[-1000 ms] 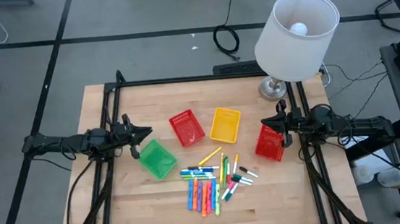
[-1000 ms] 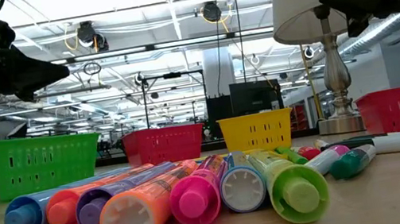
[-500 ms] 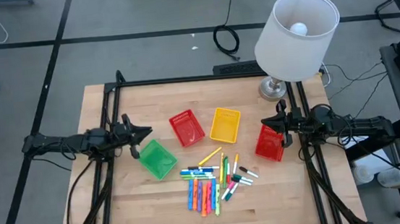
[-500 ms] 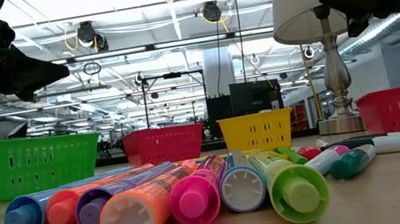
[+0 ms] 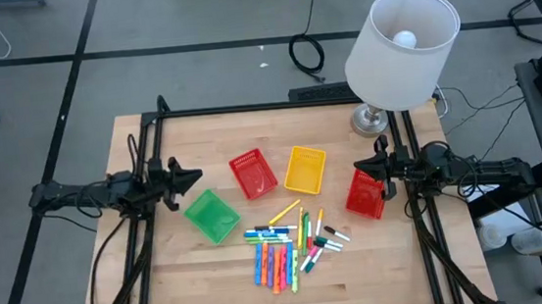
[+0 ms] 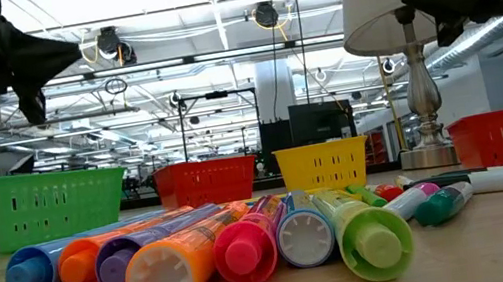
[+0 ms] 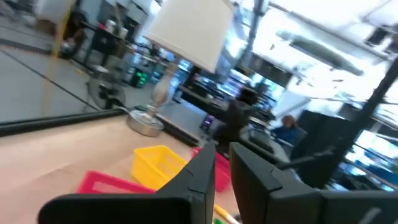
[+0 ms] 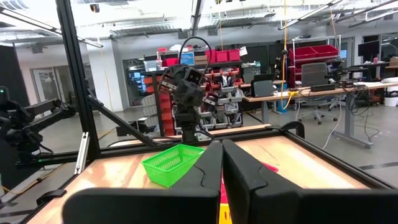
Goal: Pick & Place Markers
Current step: Put the left blue highlighter into the green bin
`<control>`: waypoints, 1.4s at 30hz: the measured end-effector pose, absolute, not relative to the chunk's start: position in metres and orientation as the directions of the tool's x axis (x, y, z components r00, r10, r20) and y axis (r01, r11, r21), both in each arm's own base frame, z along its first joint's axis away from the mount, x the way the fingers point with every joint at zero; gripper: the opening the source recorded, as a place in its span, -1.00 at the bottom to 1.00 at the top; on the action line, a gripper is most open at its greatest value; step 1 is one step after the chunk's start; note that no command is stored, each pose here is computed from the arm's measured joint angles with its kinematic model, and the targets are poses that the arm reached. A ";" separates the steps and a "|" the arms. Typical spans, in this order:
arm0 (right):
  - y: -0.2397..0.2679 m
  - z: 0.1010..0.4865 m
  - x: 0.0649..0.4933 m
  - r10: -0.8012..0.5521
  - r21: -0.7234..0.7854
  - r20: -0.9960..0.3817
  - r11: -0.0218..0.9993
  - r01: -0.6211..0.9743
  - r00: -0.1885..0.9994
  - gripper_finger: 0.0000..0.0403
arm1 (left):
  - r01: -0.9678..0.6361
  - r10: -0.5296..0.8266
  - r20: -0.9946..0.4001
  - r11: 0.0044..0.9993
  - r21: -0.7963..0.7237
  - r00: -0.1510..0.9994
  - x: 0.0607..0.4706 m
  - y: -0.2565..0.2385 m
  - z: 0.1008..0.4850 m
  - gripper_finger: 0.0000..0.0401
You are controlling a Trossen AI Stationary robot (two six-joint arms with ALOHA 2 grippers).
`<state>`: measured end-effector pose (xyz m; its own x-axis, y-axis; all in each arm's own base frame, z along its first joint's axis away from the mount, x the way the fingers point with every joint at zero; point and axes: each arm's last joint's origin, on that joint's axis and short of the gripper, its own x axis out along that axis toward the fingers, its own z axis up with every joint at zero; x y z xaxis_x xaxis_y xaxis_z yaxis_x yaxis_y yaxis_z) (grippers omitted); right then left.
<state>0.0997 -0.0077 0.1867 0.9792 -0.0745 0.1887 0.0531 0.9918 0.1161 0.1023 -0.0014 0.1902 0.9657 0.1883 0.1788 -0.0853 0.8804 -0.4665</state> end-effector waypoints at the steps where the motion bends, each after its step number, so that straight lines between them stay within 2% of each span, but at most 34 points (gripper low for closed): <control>1: -0.008 0.187 0.100 -0.074 0.116 0.189 0.992 0.053 0.979 -1.00 | -0.056 0.158 0.178 0.880 -0.471 0.971 0.103 -0.002 0.193 -0.74; 3: -0.008 0.187 0.100 -0.074 0.116 0.189 0.992 0.053 0.979 -1.00 | -0.023 0.114 0.155 0.869 -0.495 0.981 0.106 -0.005 0.195 -0.74; 6: -0.008 0.187 0.100 -0.074 0.116 0.189 0.992 0.053 0.979 -1.00 | -0.077 0.112 0.035 0.846 -0.528 0.993 0.116 -0.008 0.200 -0.75; 12: -0.008 0.187 0.100 -0.075 0.110 0.189 0.992 0.055 0.979 -1.00 | -0.246 0.107 -0.298 0.842 -0.481 0.948 0.152 -0.024 0.259 -0.75; 17: -0.008 0.187 0.100 -0.077 0.013 0.190 0.997 0.076 0.979 -1.00 | -0.406 0.107 -0.599 0.827 -0.390 0.794 0.197 -0.050 0.294 -0.75; 22: -0.008 0.187 0.100 -0.077 -0.043 0.188 0.995 0.087 0.979 -1.00 | -0.556 0.087 -0.814 0.772 -0.309 0.574 0.238 -0.081 0.294 -0.75; 26: -0.008 0.186 0.100 -0.078 -0.045 0.186 0.995 0.088 0.979 -1.00 | -0.569 0.052 -0.880 0.781 -0.259 0.471 0.266 -0.105 0.282 -0.75; 28: -0.008 0.186 0.100 -0.078 -0.045 0.184 0.995 0.088 0.980 -1.00 | -0.571 0.009 -0.887 0.768 -0.289 0.461 0.281 -0.117 0.275 -0.75; 34: -0.008 0.185 0.100 -0.078 -0.045 0.175 0.995 0.088 0.982 -1.00 | -0.713 -0.115 -0.908 0.583 -0.389 0.402 0.316 -0.149 0.243 -0.75; 39: -0.008 0.185 0.100 -0.076 -0.045 0.174 0.995 0.085 0.982 -1.00 | -0.795 -0.118 -0.912 0.456 -0.401 0.392 0.332 -0.169 0.221 -0.75; 42: -0.008 0.185 0.100 -0.076 -0.039 0.174 0.996 0.084 0.982 -1.00 | -0.783 -0.149 -0.894 0.436 -0.444 0.423 0.341 -0.182 0.211 -0.75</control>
<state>0.1000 -0.0078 0.1852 0.9819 -0.0758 0.1736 0.0838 0.9957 -0.0389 0.3409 -0.1818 0.2110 0.4234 -0.1494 -0.8935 -0.7827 0.4363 -0.4438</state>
